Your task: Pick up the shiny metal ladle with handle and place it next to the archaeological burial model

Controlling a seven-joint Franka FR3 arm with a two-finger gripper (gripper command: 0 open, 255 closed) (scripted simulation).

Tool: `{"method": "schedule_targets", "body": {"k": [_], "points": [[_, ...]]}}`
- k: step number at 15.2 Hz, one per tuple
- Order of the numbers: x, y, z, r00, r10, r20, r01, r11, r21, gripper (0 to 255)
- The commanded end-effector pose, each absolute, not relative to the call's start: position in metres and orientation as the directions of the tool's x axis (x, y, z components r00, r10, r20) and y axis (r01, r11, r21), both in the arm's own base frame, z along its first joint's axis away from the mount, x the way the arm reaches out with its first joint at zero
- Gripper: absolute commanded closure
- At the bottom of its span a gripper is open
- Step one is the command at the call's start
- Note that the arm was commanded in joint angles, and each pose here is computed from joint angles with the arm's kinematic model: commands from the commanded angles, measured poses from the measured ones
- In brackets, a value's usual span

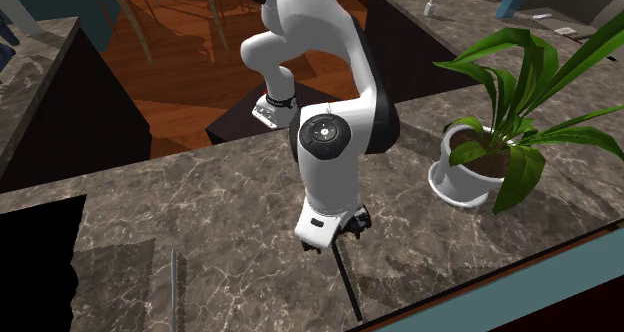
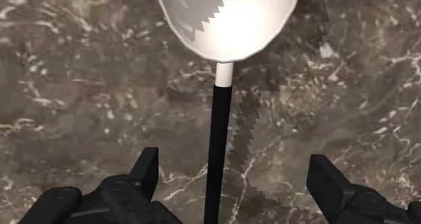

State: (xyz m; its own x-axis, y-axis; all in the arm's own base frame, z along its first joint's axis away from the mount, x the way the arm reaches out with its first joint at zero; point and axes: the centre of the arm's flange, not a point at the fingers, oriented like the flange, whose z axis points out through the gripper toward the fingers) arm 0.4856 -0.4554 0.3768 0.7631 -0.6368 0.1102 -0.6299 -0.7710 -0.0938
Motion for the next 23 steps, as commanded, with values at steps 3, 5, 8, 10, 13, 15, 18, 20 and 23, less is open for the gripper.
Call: {"method": "schedule_targets", "body": {"k": [3,5,8,10,13,15,18,20,23], "points": [[0.486,-0.463,0.357,0.754,-0.647,0.111,-0.64,-0.762,-0.096,0],[0.487,-0.463,0.347,0.754,-0.647,0.111,-0.64,-0.762,-0.096,0],[0.489,-0.463,0.333,0.754,-0.647,0.11,-0.64,-0.762,-0.096,0],[0.489,-0.463,0.333,0.754,-0.647,0.111,-0.64,-0.762,-0.096,0],[0.489,-0.463,0.333,0.754,-0.647,0.111,-0.64,-0.762,-0.096,0],[0.489,-0.463,0.333,0.754,-0.647,0.11,-0.64,-0.762,-0.096,0],[0.489,-0.463,0.333,0.754,-0.647,0.11,-0.64,-0.762,-0.096,255],[0.489,-0.463,0.333,0.754,-0.647,0.11,-0.64,-0.762,-0.096,255],[0.489,-0.463,0.333,0.754,-0.647,0.11,-0.64,-0.762,-0.096,255]]}}
